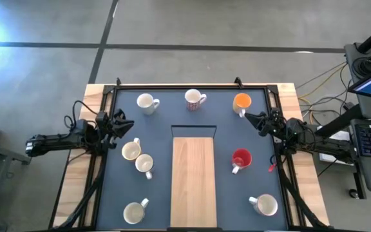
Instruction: Place coffee mugs
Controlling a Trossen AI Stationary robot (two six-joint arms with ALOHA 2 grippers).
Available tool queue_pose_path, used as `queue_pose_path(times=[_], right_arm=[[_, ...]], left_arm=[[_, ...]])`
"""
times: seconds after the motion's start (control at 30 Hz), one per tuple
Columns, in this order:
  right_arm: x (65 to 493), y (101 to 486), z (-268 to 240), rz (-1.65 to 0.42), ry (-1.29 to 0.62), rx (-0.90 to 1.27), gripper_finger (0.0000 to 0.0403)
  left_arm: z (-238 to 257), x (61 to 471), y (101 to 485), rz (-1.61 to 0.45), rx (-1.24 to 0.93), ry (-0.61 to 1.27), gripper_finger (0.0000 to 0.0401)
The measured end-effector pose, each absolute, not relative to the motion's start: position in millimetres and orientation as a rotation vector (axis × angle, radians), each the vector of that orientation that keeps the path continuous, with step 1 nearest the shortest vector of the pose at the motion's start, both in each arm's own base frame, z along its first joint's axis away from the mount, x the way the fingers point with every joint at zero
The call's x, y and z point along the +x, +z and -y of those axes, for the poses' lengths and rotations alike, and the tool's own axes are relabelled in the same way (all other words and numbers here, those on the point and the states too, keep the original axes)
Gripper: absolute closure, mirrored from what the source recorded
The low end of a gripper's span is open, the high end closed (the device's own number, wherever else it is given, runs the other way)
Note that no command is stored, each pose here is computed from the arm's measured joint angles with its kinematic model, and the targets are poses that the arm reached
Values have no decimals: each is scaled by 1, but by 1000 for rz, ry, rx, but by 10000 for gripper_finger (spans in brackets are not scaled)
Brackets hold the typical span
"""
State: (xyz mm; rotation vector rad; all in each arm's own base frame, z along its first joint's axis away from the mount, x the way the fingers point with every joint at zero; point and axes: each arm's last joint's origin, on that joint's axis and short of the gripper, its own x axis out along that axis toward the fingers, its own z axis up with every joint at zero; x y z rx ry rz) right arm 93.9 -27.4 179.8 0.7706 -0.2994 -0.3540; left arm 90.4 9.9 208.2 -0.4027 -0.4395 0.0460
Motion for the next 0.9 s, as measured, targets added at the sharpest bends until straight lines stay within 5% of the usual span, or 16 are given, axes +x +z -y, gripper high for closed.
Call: queue_pose_path(times=[0.6, 0.9], right_arm=[[94, 180, 27, 299, -354, 771, 337], [94, 180, 27, 299, -354, 771, 337]], left_arm=[[-15, 88, 213, 488, -488, 205, 360], [-14, 88, 248, 152, -498, 261, 360]])
